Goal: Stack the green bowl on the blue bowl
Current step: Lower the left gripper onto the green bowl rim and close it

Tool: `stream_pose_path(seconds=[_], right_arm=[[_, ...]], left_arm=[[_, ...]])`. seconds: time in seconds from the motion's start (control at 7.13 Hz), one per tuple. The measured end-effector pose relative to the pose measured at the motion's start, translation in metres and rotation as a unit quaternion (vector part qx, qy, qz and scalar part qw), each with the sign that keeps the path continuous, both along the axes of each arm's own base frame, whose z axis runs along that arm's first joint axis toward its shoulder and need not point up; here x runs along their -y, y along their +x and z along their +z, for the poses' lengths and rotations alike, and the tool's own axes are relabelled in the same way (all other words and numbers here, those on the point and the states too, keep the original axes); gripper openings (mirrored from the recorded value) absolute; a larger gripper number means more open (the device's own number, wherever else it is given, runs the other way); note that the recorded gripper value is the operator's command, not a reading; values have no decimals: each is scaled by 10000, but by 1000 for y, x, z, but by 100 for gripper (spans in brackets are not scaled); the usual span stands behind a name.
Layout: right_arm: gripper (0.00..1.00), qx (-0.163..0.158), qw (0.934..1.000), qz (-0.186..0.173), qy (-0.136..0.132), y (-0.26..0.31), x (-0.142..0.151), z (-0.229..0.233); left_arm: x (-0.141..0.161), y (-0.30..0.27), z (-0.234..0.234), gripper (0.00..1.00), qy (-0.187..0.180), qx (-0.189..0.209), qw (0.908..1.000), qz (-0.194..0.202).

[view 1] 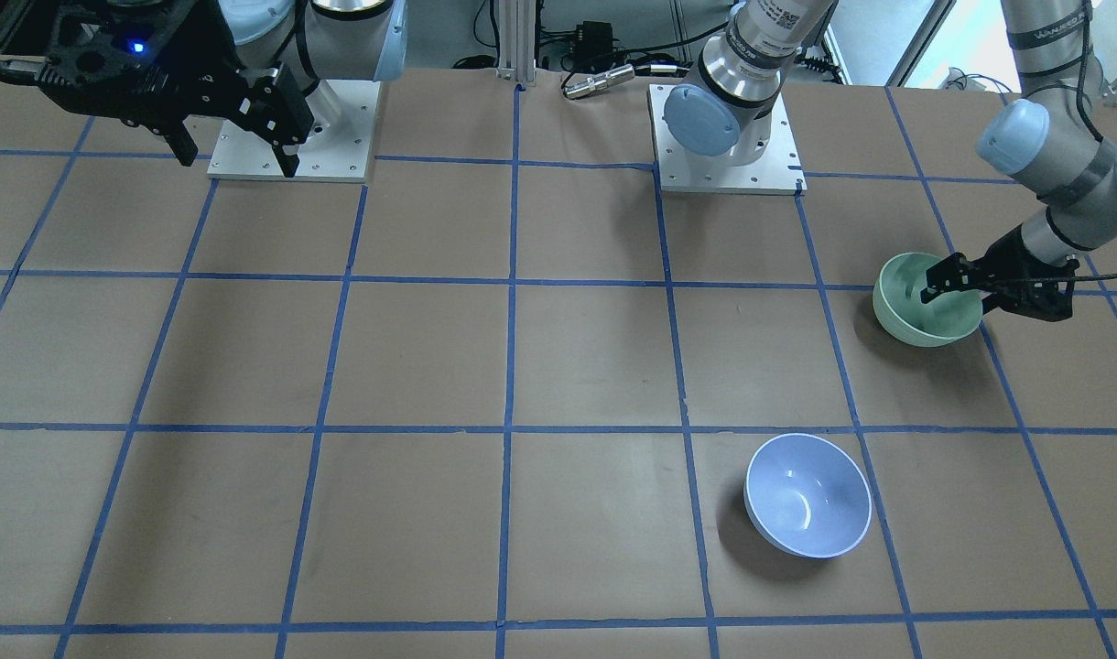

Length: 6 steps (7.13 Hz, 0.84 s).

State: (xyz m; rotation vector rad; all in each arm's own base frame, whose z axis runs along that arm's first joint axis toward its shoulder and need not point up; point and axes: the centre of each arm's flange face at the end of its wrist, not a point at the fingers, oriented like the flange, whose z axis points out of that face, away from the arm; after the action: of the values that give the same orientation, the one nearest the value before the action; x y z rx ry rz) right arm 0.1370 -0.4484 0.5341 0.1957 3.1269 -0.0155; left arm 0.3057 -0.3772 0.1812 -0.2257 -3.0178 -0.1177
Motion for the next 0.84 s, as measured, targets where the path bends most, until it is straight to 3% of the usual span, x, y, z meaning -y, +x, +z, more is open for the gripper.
stream_pose_path(seconds=[0.14, 0.28, 0.56, 0.84], right_arm=[[100, 0, 10000, 0, 4, 0, 0, 0], [100, 0, 10000, 0, 4, 0, 0, 0], [100, 0, 10000, 0, 0, 0, 0, 0], [100, 0, 10000, 0, 3, 0, 0, 0]], left_arm=[[0, 0, -3, 45, 24, -17, 10000, 40], [0, 1, -5, 21, 37, -27, 10000, 65], [0, 1, -7, 1, 57, -42, 9999, 76], [1, 2, -7, 0, 53, -34, 10000, 67]])
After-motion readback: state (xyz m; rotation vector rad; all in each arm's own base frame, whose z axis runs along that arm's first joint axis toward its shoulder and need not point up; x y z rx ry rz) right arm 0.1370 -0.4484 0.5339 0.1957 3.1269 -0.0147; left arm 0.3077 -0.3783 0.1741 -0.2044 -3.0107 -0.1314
